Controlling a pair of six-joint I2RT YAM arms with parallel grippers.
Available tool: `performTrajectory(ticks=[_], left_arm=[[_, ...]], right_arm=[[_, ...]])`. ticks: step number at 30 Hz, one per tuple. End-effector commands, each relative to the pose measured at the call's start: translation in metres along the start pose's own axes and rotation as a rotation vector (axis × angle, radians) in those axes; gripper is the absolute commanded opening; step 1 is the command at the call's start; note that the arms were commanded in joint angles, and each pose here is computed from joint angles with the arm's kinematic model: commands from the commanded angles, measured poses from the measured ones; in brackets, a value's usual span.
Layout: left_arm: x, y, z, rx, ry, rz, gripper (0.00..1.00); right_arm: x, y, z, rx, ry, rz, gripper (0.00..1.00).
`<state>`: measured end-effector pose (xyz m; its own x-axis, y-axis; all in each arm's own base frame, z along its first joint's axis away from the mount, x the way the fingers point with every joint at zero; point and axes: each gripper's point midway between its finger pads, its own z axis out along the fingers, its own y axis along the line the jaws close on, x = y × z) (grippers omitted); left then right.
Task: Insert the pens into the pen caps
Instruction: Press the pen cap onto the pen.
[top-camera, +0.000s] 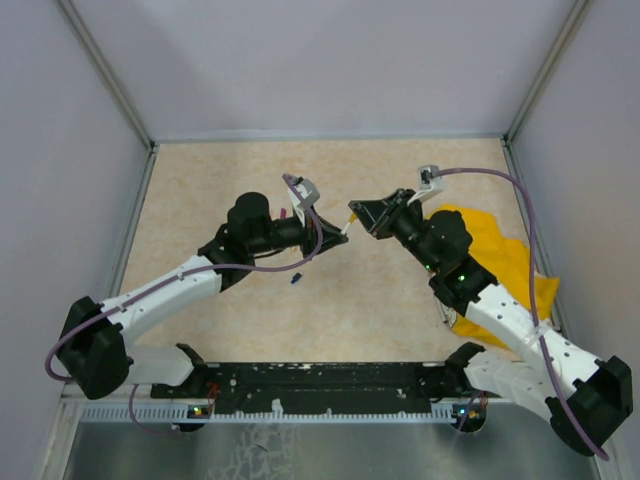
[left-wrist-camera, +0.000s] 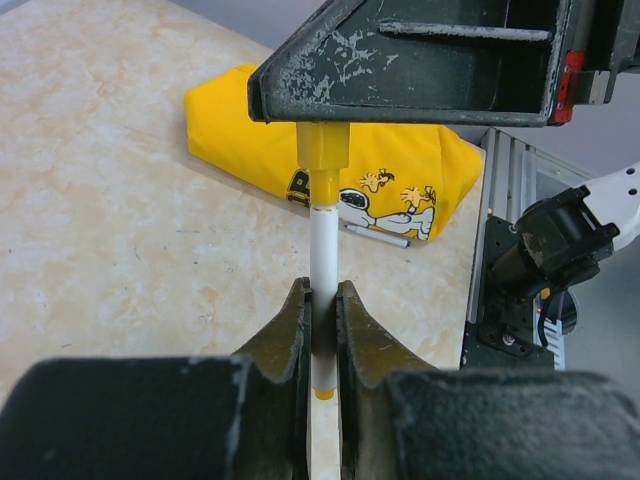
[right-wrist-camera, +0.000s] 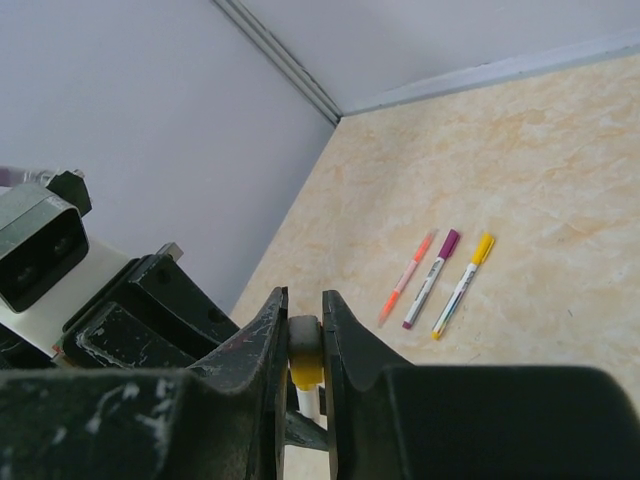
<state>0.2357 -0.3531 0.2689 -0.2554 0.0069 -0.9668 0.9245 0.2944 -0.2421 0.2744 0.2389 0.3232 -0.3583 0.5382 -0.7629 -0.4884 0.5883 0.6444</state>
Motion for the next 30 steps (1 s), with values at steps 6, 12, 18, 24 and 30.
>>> performTrajectory(ticks=[6,12,18,24,30], left_arm=[[-0.031,-0.009,-0.004,0.008,-0.089,0.021,0.00],[-0.062,-0.013,-0.007,-0.004,-0.161,0.038,0.00],[-0.098,-0.020,-0.016,-0.016,-0.235,0.076,0.00],[-0.130,-0.024,-0.023,-0.037,-0.314,0.120,0.00],[-0.151,-0.025,-0.026,-0.052,-0.368,0.141,0.00]], right_arm=[[0.018,0.004,-0.004,-0.080,0.038,0.029,0.00],[0.052,0.001,-0.008,-0.081,0.132,0.053,0.00],[0.089,0.003,-0.016,-0.080,0.237,0.063,0.00],[0.117,0.009,-0.027,-0.110,0.313,0.108,0.00],[0.151,0.012,-0.041,-0.125,0.391,0.147,0.00]])
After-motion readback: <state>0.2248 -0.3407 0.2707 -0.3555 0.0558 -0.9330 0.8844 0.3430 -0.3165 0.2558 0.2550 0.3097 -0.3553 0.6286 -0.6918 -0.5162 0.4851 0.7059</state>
